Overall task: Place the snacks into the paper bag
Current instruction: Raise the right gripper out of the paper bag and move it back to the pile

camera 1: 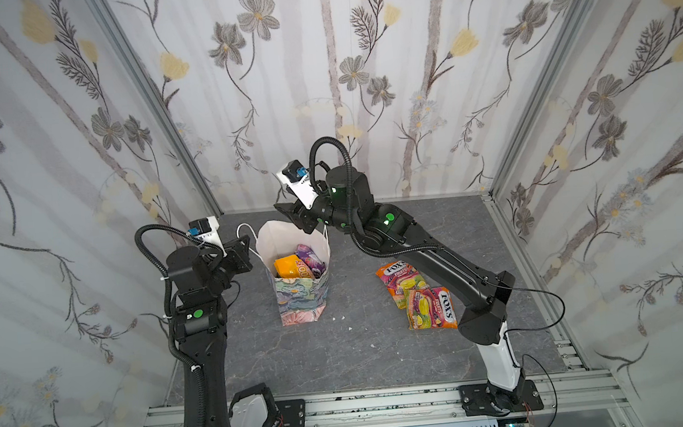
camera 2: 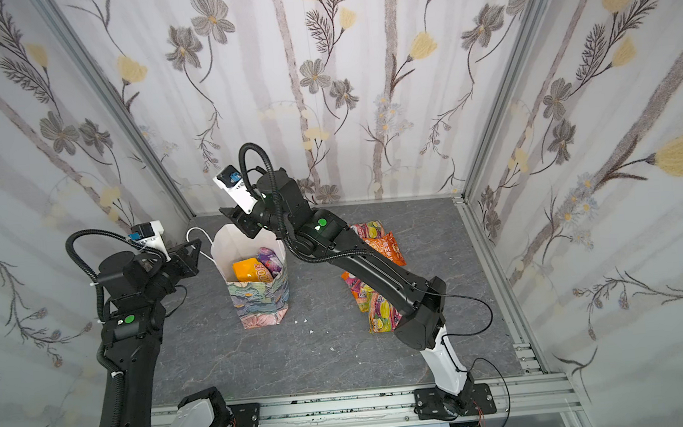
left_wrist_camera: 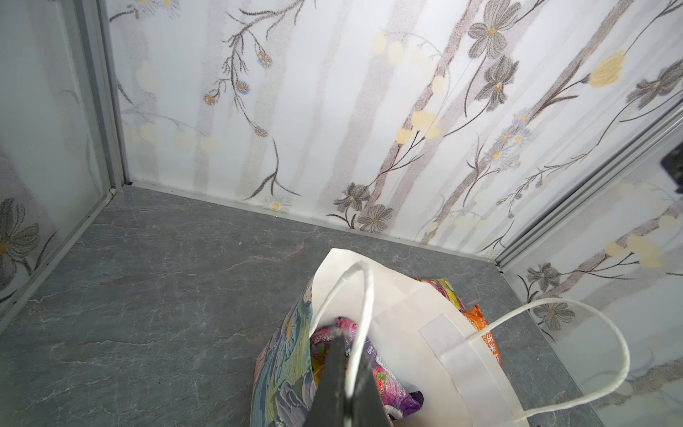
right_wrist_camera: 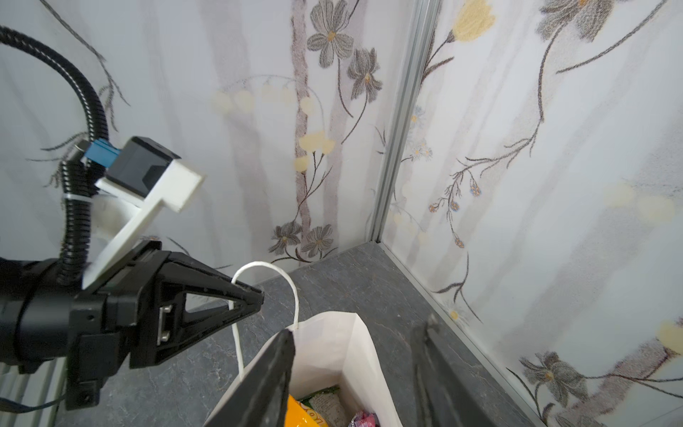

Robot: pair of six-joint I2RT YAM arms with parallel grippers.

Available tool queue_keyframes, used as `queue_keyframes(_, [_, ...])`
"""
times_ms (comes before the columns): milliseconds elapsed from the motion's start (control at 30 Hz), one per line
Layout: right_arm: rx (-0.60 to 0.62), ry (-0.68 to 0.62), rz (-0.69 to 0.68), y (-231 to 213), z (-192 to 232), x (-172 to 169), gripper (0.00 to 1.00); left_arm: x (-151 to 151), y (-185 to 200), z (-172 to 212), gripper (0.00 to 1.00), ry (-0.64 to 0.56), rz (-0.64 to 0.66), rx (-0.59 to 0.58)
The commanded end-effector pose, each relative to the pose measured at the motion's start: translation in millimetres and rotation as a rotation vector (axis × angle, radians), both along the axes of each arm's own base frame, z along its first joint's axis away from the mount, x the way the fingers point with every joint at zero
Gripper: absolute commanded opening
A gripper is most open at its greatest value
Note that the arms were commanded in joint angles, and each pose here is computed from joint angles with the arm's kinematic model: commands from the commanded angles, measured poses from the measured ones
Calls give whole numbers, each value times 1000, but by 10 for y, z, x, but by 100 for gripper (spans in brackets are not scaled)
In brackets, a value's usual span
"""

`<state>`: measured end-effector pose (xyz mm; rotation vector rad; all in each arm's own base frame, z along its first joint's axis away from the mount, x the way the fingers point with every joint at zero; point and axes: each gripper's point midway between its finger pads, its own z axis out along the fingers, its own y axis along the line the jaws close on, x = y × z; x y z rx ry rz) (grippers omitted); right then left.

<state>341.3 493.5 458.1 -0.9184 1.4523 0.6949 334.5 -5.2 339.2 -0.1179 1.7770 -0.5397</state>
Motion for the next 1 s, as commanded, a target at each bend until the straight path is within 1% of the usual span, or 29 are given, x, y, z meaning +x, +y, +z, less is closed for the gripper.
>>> queue_keyframes(0, [50, 44, 74, -91, 151, -86, 51, 2, 12, 77, 1, -28, 5, 13])
queue_keyframes(100, [45, 63, 77, -247, 164, -59, 53, -3, 13, 82, 1, -29, 6, 14])
queue_keyframes(233, [46, 52, 28, -601, 171, 5, 56, -13, 33, 108, 1, -39, 21, 19])
queue_keyframes(333, [53, 79, -52, -992, 147, 198, 58, -6, 32, 91, 1, -35, 20, 16])
queue_keyframes(433, [71, 117, -133, -1337, 60, 318, 60, -2, 38, 85, 1, -32, 23, 16])
queue_keyframes(600, [46, 181, -231, -1709, -286, 440, 61, 12, 51, 67, 1, -29, 28, 13])
queue_keyframes(633, [52, 179, -240, -1808, -243, 390, 62, 15, 49, 68, 1, -27, 26, 11])
queue_keyframes(767, [3, 246, -292, -2046, -534, 414, 65, 13, 45, 72, 1, -29, 26, 12])
queue_keyframes(900, [-57, 303, -245, -2096, -903, 264, 68, 5, 58, 79, 1, -33, 33, 16])
queue_keyframes(967, [-105, 359, -219, -2092, -1129, 183, 72, 5, 61, 74, 1, -31, 35, 18])
